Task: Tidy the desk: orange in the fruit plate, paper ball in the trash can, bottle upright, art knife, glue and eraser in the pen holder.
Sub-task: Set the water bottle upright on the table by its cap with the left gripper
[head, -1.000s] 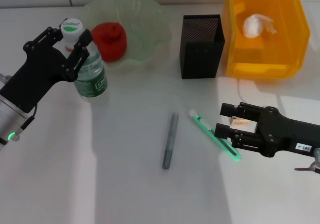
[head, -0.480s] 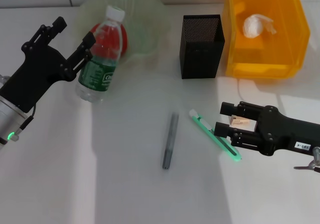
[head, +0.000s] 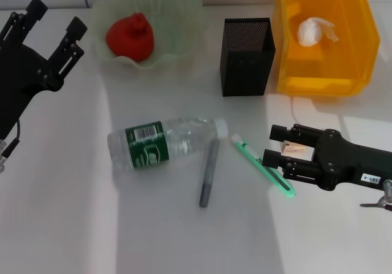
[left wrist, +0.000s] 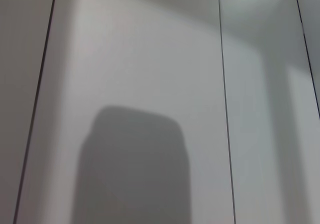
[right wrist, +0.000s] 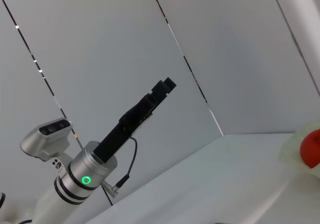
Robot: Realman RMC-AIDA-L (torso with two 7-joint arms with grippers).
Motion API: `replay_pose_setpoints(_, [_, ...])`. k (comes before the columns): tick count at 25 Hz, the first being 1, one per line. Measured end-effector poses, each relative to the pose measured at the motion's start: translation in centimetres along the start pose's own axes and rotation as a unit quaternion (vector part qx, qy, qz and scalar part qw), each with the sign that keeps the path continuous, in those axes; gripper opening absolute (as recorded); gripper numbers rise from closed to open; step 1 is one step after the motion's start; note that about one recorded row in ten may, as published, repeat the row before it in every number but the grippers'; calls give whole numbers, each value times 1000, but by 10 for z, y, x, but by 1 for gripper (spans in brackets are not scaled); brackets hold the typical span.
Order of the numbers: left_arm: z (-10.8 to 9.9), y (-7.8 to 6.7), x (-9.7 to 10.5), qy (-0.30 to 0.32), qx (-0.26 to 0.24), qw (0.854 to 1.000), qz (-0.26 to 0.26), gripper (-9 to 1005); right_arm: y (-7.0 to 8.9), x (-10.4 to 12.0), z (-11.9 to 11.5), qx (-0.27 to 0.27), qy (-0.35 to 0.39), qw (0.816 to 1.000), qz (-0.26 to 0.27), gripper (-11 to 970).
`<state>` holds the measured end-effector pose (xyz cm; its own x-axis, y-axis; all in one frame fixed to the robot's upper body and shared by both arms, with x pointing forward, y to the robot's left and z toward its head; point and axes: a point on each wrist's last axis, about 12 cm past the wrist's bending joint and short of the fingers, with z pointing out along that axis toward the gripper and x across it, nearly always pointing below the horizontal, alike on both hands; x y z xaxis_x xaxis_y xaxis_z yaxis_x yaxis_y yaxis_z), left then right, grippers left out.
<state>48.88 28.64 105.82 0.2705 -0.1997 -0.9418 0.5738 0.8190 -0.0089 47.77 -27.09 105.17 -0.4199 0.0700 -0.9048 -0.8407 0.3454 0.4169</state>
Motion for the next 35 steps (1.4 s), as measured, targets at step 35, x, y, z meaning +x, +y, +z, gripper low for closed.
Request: replay_pose_setpoints(35, [27,15,-36,76,207,973,-69,735,0,1,-16,28,-29,999,1,701])
